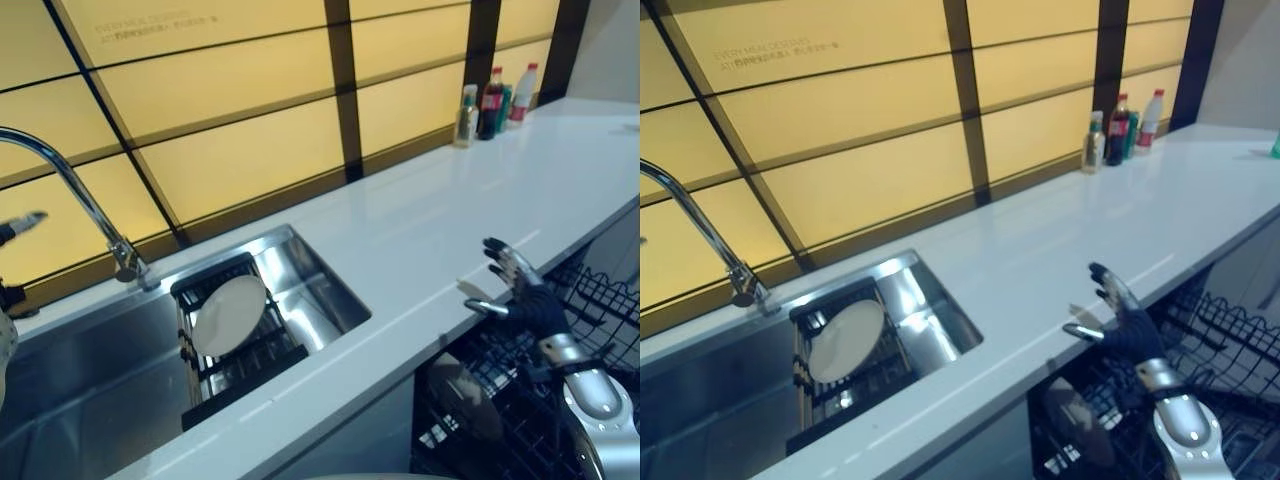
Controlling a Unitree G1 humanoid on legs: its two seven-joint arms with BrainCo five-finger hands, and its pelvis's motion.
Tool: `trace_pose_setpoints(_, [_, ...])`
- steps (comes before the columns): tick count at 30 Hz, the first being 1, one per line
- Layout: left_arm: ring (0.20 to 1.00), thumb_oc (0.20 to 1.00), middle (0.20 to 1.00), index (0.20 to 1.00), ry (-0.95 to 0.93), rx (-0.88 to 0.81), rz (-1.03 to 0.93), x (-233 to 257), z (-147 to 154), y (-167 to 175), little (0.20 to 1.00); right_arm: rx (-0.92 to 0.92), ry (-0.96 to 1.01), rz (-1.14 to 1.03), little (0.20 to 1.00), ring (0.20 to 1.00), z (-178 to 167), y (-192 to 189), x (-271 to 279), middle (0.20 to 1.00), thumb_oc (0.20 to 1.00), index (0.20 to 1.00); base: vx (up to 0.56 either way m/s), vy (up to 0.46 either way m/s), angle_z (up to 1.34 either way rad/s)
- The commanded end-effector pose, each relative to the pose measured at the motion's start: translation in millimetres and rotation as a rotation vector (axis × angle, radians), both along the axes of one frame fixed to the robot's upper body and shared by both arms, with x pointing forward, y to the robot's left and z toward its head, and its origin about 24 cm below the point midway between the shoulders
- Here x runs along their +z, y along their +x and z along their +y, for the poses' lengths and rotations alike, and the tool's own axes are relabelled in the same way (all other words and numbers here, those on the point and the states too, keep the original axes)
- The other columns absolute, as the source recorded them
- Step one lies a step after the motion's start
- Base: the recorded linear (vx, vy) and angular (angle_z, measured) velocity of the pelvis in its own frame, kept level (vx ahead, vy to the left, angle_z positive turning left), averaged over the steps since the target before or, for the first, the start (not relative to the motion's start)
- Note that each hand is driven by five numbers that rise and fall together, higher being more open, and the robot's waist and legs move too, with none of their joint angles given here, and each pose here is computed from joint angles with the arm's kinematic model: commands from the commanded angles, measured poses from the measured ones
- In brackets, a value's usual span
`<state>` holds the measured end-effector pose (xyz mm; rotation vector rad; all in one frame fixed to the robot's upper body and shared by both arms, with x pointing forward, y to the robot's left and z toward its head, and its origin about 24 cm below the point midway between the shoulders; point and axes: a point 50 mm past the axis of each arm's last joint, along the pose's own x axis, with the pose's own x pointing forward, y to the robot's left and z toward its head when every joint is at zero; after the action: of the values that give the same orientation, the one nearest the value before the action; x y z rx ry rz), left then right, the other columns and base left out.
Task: Pick up plates and place into dishwasher.
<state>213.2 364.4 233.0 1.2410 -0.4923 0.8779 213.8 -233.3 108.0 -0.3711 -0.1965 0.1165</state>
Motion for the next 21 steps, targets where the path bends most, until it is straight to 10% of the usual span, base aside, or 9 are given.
trace_pose_setpoints(1, [1.000, 1.000, 1.000, 1.000, 0.035, -0.002, -0.104, 26.4, -4.8, 8.0, 1.000, 0.047, -0.012, -0.207, 1.000, 1.000, 16.9, 19.6, 40.0, 1.000, 1.000, 1.000, -0.15, -0.236, 0.04])
trace_pose_setpoints(21, [1.000, 1.000, 1.000, 1.000, -0.154, -0.010, 0.038, -43.5, -14.8, 22.1, 1.000, -0.046, -0.123, -0.129, 1.000, 1.000, -4.0, 33.7, 38.2, 1.000, 1.000, 1.000, 0.06, 0.088, -0.08])
